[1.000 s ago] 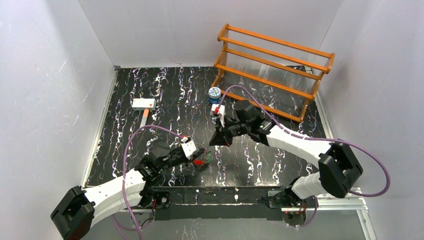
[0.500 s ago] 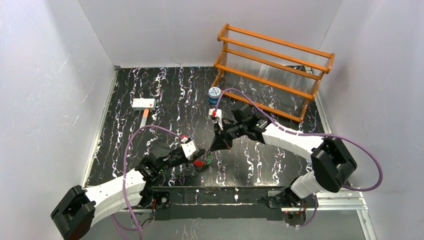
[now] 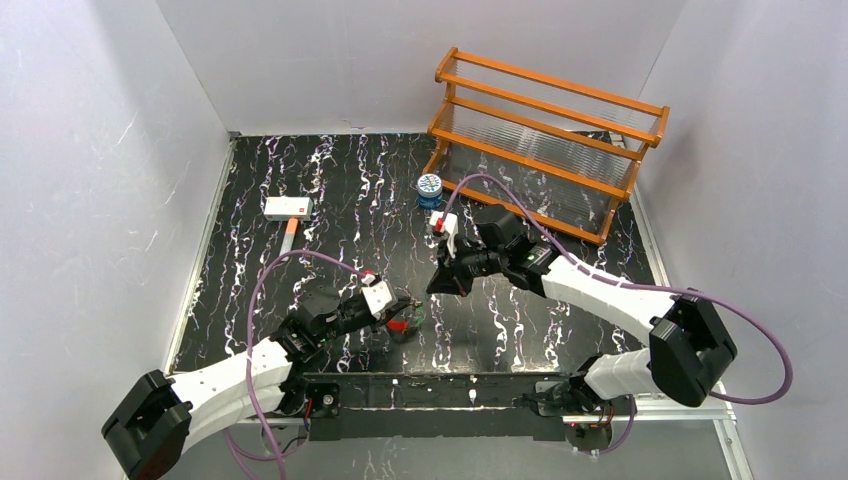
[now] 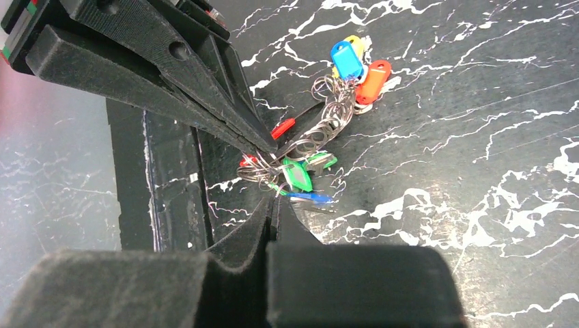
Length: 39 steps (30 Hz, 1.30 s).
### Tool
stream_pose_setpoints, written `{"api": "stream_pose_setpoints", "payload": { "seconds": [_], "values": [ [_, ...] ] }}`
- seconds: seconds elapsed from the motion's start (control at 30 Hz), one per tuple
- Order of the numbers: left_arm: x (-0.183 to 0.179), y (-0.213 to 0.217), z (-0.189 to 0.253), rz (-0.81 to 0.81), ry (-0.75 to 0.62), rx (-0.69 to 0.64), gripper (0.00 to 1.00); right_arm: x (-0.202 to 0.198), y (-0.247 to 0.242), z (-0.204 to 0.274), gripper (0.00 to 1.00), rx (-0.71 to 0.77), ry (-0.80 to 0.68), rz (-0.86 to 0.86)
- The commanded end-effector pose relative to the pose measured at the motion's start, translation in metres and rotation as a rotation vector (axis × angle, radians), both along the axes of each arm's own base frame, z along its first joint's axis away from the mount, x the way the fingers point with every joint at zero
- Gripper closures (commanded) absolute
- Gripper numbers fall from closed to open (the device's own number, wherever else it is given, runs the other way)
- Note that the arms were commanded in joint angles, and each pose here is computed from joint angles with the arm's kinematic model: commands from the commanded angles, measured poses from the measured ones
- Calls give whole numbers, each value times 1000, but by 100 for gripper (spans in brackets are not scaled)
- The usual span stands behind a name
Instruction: Put the keys on the keyring
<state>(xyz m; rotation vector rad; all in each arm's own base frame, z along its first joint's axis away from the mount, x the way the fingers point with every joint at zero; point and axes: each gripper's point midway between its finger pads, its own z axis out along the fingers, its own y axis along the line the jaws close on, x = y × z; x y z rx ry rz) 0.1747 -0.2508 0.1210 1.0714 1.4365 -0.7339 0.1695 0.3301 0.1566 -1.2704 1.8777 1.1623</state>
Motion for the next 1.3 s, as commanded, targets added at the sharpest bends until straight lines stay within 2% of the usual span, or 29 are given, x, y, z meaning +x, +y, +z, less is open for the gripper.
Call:
{"api": "stream_pose_setpoints", "payload": {
  "seconds": [0.0, 0.47, 0.93, 1.27],
  "values": [
    [0, -2, 11, -4, -31, -35, 100, -1, -5, -3, 99, -15, -15, -6],
    [0, -2, 12, -7, -31, -40, 100, -17, 15, 0, 99, 22, 36, 136],
    [-1, -3, 13, -11, -31, -40, 100, -3, 24, 9, 99, 27, -19, 92],
    [0, -4, 13, -12, -30, -39, 100, -6, 28, 10, 99, 30, -21, 125]
  ]
}}
